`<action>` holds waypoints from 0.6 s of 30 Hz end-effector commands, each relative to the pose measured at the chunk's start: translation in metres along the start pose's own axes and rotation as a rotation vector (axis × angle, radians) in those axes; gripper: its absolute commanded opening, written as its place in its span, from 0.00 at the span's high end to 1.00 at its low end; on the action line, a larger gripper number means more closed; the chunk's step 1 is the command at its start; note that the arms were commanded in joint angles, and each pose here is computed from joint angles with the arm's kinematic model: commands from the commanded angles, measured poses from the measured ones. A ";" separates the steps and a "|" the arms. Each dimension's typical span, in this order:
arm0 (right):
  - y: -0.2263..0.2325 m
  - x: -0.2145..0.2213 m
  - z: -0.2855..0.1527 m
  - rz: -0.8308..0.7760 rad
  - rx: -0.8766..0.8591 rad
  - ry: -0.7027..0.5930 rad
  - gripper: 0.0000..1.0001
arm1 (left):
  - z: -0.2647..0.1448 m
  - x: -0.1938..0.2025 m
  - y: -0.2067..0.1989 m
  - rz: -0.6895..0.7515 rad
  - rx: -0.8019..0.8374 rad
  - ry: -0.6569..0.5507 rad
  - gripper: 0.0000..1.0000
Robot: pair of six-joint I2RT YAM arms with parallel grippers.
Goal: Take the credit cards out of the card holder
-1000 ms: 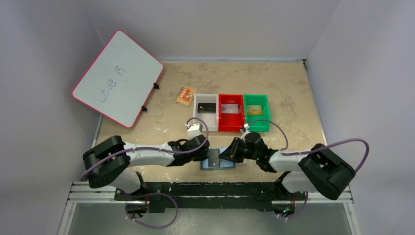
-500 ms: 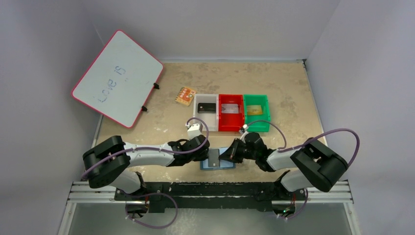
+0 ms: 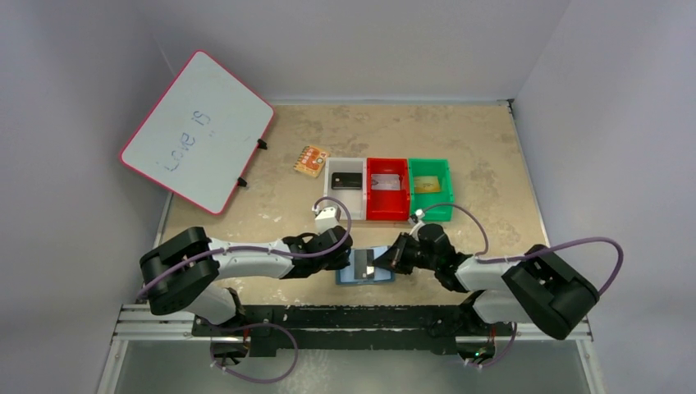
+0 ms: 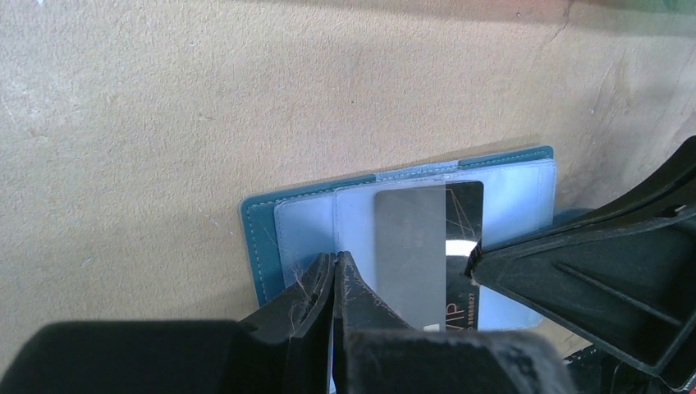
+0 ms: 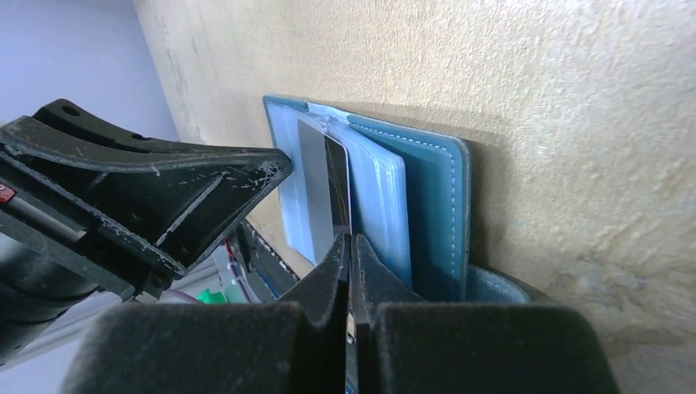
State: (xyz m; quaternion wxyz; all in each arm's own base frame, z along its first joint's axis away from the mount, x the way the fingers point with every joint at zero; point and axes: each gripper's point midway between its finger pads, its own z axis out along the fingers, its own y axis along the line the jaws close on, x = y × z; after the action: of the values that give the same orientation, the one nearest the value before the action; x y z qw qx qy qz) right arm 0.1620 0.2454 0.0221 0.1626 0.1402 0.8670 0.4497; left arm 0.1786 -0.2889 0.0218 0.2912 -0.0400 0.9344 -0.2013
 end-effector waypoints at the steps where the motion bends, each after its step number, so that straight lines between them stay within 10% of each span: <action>1: -0.010 -0.005 -0.007 -0.007 0.054 -0.030 1.00 | 0.002 0.021 0.052 0.104 -0.174 0.058 1.00; 11: -0.001 -0.008 0.004 -0.022 0.033 -0.008 0.68 | -0.015 -0.014 0.001 0.120 -0.039 -0.008 0.87; 18: 0.009 -0.006 0.005 -0.031 -0.048 -0.001 0.71 | -0.014 -0.015 -0.013 0.115 0.003 0.003 0.85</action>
State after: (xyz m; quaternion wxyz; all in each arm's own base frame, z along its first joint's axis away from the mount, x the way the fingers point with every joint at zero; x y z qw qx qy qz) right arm 0.1695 0.2513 0.0228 0.1604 0.1332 0.8667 0.4532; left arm 0.1788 -0.2839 0.0349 0.2940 0.0001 0.9398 -0.1743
